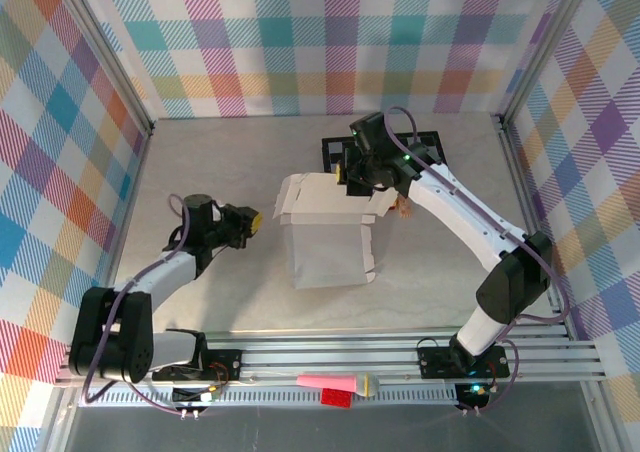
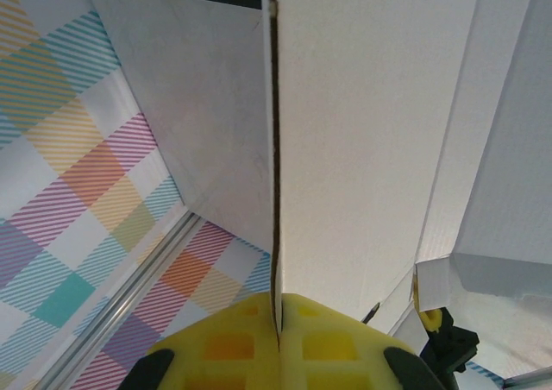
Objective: Fold the paper box
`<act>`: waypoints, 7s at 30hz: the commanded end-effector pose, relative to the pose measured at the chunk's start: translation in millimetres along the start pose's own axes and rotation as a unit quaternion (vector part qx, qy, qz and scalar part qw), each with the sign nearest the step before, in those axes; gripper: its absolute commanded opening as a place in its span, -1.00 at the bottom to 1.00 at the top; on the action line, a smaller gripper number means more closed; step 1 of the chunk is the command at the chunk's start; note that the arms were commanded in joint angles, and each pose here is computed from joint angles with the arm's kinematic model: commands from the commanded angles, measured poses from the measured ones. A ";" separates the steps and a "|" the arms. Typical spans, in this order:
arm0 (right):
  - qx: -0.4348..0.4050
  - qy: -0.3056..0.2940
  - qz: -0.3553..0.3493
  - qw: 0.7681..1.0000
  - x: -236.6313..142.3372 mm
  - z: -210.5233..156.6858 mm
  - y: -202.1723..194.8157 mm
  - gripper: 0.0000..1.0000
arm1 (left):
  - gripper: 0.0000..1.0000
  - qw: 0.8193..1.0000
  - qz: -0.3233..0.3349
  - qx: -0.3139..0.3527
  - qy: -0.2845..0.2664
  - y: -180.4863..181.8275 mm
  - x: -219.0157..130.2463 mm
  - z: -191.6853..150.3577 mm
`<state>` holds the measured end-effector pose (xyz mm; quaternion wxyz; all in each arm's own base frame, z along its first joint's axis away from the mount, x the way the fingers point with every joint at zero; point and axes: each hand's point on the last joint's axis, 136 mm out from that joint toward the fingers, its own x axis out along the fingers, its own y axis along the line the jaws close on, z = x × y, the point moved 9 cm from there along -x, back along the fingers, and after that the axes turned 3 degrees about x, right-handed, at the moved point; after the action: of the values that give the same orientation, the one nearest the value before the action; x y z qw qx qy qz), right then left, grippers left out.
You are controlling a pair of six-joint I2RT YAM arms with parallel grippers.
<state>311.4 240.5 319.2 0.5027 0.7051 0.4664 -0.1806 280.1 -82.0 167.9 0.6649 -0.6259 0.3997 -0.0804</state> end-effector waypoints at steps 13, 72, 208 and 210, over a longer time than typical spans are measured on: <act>0.083 0.024 0.015 0.996 13.0 1.9 12.7 -1.00 | -0.71 0.991 -0.127 -0.030 0.028 -5.0 27.0 -22.8; -0.266 0.140 0.126 0.945 92.1 -19.5 -42.0 -1.00 | -0.50 0.933 0.171 0.316 -0.004 -2.3 -75.3 -28.1; -0.336 0.223 0.234 0.885 127.8 4.7 -122.7 -1.00 | -0.31 0.768 0.206 0.607 -0.019 16.1 5.6 -109.9; -0.334 0.221 0.231 0.887 129.1 5.4 -123.8 -1.00 | -0.36 0.770 0.205 0.604 -0.018 16.8 6.0 -108.3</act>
<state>273.9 300.2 164.0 0.6144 0.6127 0.4152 0.2733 201.8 -167.8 155.5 0.8987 0.0267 0.4016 -0.1740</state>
